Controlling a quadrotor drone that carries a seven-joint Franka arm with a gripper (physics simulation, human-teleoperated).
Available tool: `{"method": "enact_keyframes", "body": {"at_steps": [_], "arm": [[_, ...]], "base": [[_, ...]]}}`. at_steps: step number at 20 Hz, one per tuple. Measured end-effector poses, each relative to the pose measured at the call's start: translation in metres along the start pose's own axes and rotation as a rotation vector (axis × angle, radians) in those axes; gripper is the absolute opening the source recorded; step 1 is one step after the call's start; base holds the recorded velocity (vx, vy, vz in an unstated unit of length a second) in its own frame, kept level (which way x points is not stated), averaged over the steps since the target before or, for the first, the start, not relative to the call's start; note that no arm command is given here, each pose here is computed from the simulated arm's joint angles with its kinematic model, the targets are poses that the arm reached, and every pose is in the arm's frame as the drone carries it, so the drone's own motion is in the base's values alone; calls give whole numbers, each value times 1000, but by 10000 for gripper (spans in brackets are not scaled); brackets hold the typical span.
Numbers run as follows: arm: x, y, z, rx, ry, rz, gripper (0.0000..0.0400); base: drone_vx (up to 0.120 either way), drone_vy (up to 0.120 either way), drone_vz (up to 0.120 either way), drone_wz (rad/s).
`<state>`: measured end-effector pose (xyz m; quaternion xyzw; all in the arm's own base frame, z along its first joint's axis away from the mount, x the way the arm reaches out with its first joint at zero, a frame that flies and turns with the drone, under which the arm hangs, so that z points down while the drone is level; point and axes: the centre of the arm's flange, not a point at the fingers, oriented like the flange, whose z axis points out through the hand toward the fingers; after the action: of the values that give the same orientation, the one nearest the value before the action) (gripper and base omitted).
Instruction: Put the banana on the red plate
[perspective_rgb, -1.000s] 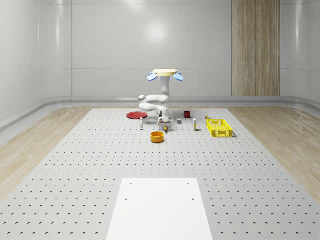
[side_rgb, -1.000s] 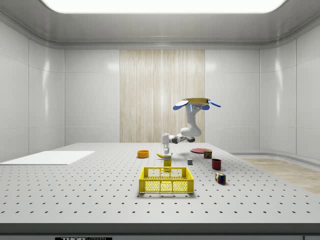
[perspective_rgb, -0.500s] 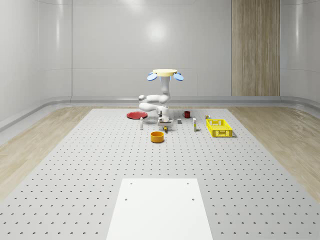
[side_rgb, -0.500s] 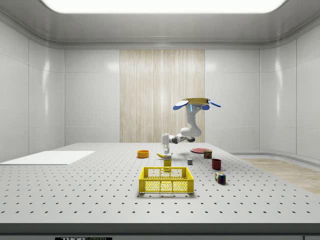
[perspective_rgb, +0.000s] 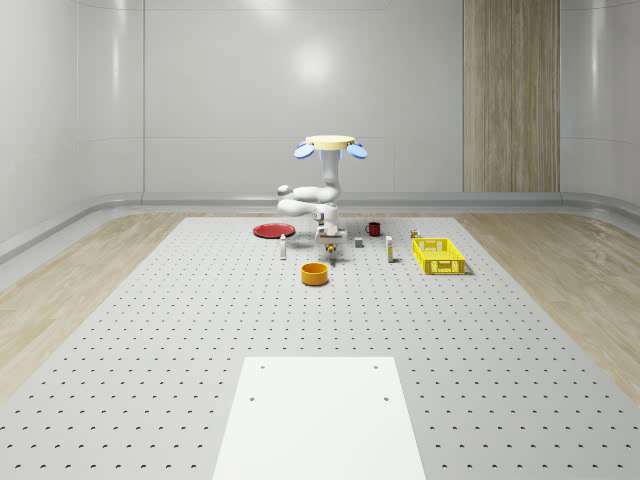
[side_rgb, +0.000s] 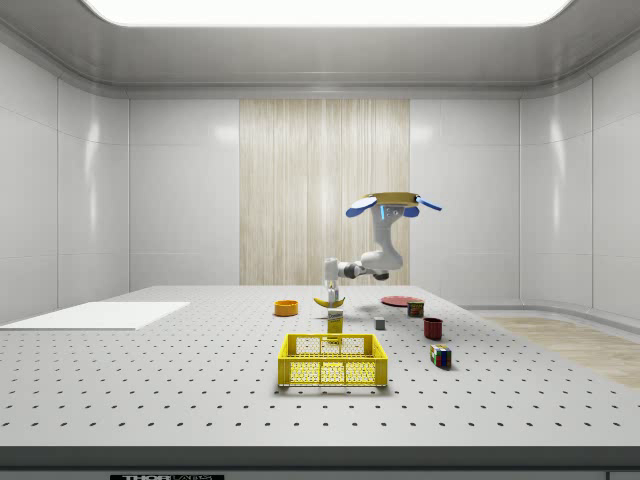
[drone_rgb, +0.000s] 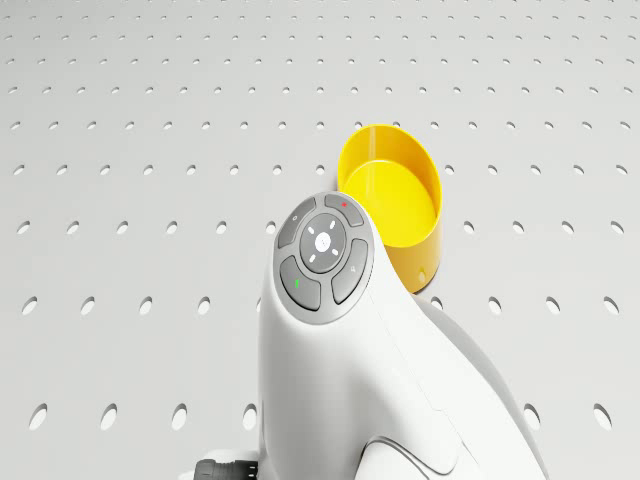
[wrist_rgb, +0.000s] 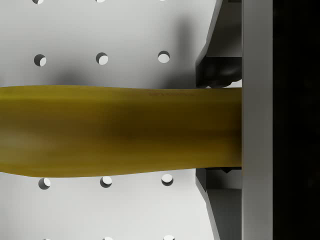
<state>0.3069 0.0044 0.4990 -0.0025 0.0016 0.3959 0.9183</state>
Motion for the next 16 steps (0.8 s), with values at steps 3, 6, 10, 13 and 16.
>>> {"method": "enact_keyframes", "body": {"at_steps": [3,6,10,13,16], "arm": [[0,0,-5,0,0,0,201],[0,0,-7,0,0,-1,201],[0,0,-9,0,0,1,201],[0,0,-10,0,0,2,201],[0,0,-10,0,0,2,201]], "base": [[0,0,120,0],[0,0,120,0],[0,0,120,0],[0,0,120,0],[0,0,120,0]]}}
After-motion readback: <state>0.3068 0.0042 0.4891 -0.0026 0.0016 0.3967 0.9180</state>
